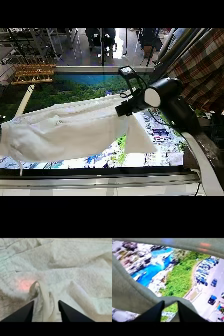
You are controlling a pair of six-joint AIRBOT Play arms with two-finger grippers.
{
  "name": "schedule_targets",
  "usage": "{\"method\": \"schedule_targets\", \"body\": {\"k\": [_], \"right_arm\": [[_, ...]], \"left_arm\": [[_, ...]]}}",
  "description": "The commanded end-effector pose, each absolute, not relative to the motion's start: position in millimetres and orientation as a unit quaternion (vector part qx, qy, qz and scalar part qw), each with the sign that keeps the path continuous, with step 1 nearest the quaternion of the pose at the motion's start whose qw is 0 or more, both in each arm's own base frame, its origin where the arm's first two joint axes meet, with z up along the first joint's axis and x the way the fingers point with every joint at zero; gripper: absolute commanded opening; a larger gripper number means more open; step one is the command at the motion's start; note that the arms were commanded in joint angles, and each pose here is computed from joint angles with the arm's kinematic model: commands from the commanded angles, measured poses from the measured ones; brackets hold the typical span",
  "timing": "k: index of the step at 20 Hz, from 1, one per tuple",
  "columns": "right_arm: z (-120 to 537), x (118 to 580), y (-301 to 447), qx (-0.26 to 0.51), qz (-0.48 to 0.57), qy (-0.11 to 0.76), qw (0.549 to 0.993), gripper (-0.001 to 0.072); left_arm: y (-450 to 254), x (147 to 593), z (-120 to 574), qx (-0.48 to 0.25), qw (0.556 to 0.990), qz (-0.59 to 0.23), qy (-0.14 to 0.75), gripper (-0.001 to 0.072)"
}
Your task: Fold the clothes and pants, and hang the long-sleeved shirts on hangers.
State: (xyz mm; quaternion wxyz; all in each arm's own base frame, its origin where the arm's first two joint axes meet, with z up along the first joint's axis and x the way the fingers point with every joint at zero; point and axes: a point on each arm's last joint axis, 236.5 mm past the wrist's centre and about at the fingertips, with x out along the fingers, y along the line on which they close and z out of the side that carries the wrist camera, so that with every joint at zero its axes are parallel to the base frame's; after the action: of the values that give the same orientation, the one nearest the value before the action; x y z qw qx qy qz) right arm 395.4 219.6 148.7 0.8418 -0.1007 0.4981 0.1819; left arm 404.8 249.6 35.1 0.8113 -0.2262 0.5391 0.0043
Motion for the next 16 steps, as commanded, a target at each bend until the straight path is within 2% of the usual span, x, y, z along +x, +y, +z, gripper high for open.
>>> {"method": "schedule_targets", "body": {"k": [1,4,5,6,7,8,10,12,15,16], "right_arm": [[87,478,160,-0.054,0.126,0.515,0.846,0.0542],[36,497,97,0.039,0.088,0.572,0.815,0.0535],[27,487,85,0.057,0.1,0.593,0.797,0.049],[21,474,79,0.071,0.113,0.61,0.781,0.0484],[16,455,77,0.071,0.129,0.628,0.764,0.0469],[10,437,75,0.065,0.133,0.643,0.752,0.0467],[1,398,88,0.054,0.159,0.654,0.738,0.0467],[-10,358,104,0.035,0.179,0.654,0.734,0.0467],[-26,310,123,-0.021,0.22,0.641,0.735,0.0467],[-33,296,120,-0.054,0.225,0.645,0.729,0.0467]], "left_arm": [[247,408,-4,-0.213,0.781,0.029,0.587,0.0446],[272,381,-12,-0.225,0.752,0.088,0.614,0.0446],[277,364,-15,-0.238,0.73,0.106,0.631,0.0445],[276,347,-17,-0.259,0.709,0.111,0.647,0.0444],[272,336,-18,-0.277,0.696,0.105,0.654,0.0408],[267,329,-20,-0.301,0.69,0.1,0.651,0.036],[247,314,-27,-0.34,0.68,0.088,0.644,0.0361],[231,294,-40,-0.348,0.68,0.099,0.638,0.0361],[215,267,-57,-0.352,0.695,0.141,0.611,0.0383],[211,257,-61,-0.351,0.698,0.154,0.605,0.0441]]}}
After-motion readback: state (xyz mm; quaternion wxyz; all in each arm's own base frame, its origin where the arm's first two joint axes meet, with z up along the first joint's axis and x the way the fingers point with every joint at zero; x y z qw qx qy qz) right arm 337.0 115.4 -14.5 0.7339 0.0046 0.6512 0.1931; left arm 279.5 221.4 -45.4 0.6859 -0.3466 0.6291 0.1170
